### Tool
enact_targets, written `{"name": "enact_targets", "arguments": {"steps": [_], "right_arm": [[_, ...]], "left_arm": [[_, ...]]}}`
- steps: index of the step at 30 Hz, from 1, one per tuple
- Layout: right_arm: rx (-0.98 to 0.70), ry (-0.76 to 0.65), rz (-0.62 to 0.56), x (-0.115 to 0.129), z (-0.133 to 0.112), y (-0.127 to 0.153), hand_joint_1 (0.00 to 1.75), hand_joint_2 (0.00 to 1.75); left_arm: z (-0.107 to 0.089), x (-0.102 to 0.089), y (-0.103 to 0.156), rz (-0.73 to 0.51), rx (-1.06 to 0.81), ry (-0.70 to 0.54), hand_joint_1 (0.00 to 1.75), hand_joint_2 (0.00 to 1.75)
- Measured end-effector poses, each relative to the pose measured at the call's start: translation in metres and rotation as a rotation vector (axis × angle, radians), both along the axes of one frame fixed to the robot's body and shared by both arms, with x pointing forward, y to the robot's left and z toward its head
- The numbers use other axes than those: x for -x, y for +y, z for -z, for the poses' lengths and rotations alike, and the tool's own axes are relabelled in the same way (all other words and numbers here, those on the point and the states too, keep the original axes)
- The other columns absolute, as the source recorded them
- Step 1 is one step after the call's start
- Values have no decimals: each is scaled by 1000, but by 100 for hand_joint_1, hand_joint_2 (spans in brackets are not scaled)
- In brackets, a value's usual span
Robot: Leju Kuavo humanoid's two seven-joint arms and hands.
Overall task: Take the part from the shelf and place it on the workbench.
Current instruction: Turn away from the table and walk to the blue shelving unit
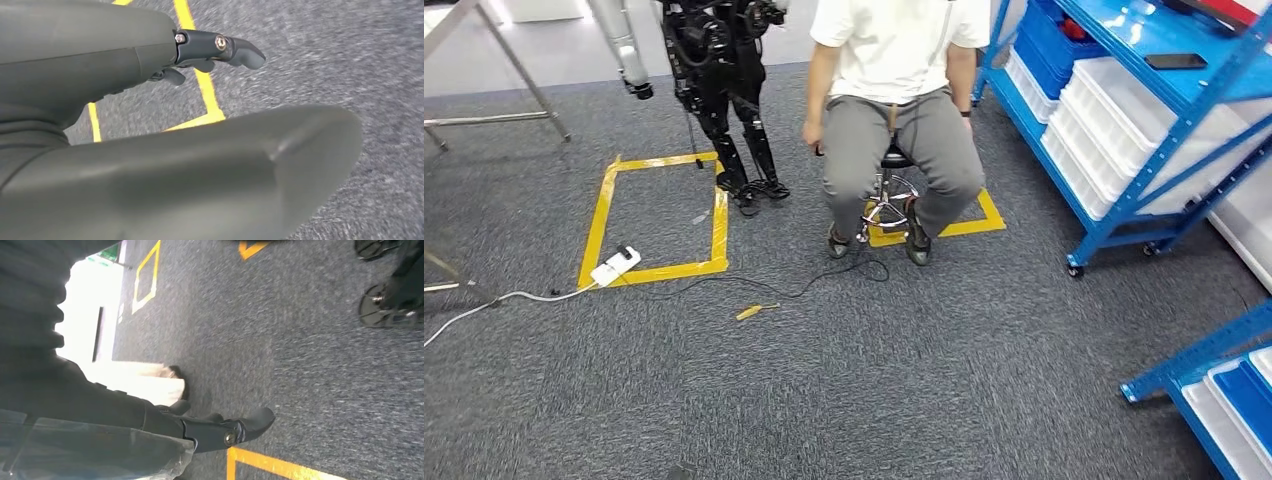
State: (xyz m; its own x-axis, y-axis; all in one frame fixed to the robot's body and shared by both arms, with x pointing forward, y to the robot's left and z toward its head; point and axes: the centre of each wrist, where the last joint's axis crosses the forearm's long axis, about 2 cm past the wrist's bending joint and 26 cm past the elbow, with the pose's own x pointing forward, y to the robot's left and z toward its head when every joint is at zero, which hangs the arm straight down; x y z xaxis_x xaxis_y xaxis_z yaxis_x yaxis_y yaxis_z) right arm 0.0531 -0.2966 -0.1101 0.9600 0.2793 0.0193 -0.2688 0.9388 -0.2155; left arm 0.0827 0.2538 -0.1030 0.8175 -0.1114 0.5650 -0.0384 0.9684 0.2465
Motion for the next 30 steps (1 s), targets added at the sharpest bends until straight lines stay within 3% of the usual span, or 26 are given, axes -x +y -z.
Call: {"name": "enact_targets", "arguments": {"steps": [6,30], "right_arm": [[-1,2,7,-1,0,-2,0,175],[-11,11,-16,-1,0,2,0,175]], "left_arm": [[-2,-7,-2,5,3,-13,0,0],[-1,-5,5,3,-10,-12,0,0]]}}
